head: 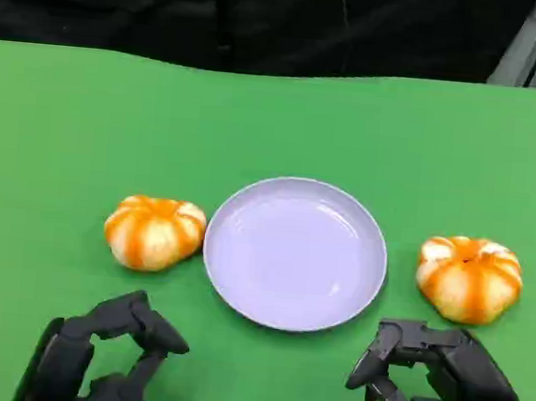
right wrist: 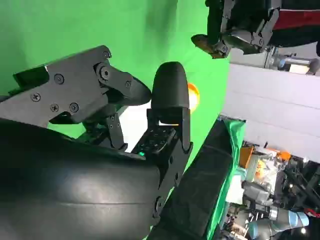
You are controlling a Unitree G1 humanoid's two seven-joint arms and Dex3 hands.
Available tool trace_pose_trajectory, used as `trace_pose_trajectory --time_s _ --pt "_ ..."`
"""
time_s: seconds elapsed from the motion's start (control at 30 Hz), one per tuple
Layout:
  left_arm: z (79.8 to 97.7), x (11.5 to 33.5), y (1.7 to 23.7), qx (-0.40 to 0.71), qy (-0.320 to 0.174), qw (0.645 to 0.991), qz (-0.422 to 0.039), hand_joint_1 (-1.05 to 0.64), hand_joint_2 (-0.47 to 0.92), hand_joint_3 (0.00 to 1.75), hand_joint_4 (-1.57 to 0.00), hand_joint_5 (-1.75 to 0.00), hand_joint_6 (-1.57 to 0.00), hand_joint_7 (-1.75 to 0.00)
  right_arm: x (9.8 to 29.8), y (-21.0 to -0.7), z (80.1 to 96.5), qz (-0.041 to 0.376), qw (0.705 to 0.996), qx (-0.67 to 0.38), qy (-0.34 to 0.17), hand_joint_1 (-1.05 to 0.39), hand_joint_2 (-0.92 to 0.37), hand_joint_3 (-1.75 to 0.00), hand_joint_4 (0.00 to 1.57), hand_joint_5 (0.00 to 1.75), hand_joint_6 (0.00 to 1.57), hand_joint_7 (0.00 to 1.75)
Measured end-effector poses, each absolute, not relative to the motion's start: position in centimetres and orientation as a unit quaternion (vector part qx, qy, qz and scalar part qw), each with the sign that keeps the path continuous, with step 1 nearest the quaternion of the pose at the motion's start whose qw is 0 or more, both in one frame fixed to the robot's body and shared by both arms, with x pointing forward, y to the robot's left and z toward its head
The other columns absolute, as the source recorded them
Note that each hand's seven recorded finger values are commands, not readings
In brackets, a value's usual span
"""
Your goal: Grasp the bread from the table and place it into the plate.
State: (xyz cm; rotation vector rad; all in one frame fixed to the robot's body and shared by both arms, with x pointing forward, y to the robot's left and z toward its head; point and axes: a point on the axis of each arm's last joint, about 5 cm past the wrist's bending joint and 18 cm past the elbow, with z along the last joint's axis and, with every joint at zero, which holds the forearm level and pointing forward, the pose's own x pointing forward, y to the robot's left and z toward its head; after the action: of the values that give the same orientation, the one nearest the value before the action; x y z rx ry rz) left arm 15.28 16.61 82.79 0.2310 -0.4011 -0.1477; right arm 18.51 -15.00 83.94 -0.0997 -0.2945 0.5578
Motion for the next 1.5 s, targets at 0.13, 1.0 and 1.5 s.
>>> trace_pose_trajectory --time_s 0.13,1.0,1.5 --pt "82.78 15.28 16.59 0.114 -0.199 0.971 -0.074 -0.06 0.75 0.69 -0.72 -1.38 -0.83 -1.10 18.57 -15.00 83.93 0.274 0.949 -0.049 -0.144 -0.09 -0.72 -0.81 0.76 1.54 0.83 1.10" --pt "82.98 15.40 16.55 0.096 -0.196 0.974 -0.059 -0.18 0.92 0.21 -0.87 -0.27 -0.85 0.00 18.55 -15.08 83.82 0.277 0.949 -0.049 -0.141 -0.09 -0.74 -0.77 0.76 1.54 0.84 1.10" --pt "83.40 15.72 16.98 0.106 -0.222 0.969 -0.033 -0.47 0.92 0.15 -0.71 0.00 -0.53 0.00 18.55 -15.08 83.82 0.277 0.949 -0.049 -0.141 -0.09 -0.72 -0.80 0.75 1.56 0.83 1.12"
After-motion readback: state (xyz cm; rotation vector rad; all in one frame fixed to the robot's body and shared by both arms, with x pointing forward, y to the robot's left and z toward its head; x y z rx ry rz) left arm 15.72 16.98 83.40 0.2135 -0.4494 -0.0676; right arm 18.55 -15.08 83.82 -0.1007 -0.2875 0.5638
